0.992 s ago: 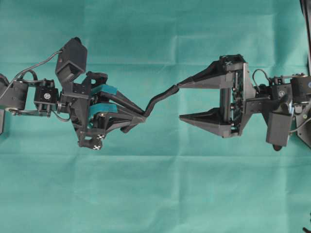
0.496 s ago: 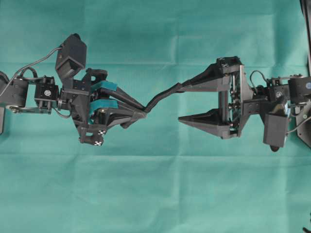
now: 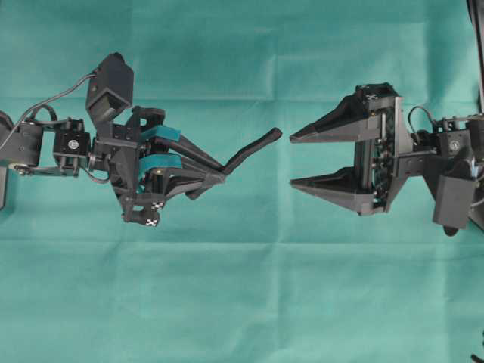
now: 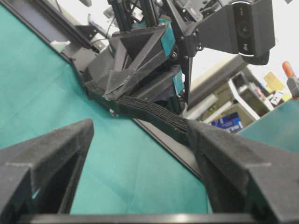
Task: Peel off the Velcro with your right arm.
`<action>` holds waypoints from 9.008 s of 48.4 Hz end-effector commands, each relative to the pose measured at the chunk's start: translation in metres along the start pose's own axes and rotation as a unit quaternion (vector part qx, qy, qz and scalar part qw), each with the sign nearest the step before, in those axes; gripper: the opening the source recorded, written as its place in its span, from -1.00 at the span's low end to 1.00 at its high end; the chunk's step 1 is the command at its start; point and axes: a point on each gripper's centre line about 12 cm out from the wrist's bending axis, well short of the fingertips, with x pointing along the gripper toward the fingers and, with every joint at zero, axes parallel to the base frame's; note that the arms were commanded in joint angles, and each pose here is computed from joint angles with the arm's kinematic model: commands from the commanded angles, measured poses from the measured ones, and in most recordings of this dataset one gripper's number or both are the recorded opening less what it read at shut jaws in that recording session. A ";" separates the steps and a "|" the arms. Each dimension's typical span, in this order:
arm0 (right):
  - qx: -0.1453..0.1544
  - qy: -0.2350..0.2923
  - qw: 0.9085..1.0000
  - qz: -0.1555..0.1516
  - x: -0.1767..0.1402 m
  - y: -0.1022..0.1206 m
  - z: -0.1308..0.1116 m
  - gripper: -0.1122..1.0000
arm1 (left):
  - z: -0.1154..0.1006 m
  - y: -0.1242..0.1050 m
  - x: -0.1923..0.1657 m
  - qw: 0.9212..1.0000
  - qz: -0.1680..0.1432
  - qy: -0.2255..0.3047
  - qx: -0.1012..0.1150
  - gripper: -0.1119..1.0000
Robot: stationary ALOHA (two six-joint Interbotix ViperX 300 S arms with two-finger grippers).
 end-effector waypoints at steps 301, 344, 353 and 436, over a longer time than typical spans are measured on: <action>0.015 0.074 0.994 0.084 0.079 0.043 -0.035 -0.96 | 0.010 0.003 0.002 0.999 -0.006 -0.034 -0.001 -0.62; 0.004 0.132 0.979 0.154 0.074 0.079 -0.039 -0.96 | 0.011 0.003 0.001 0.999 -0.007 -0.035 -0.001 -0.62; 0.003 0.133 0.979 0.157 0.070 0.080 -0.036 -0.96 | 0.012 0.003 0.001 0.999 -0.007 -0.036 -0.001 -0.62; 0.044 0.095 0.991 0.088 0.005 0.048 -0.015 -0.35 | -0.006 0.007 -0.020 1.000 -0.004 -0.017 0.006 -0.62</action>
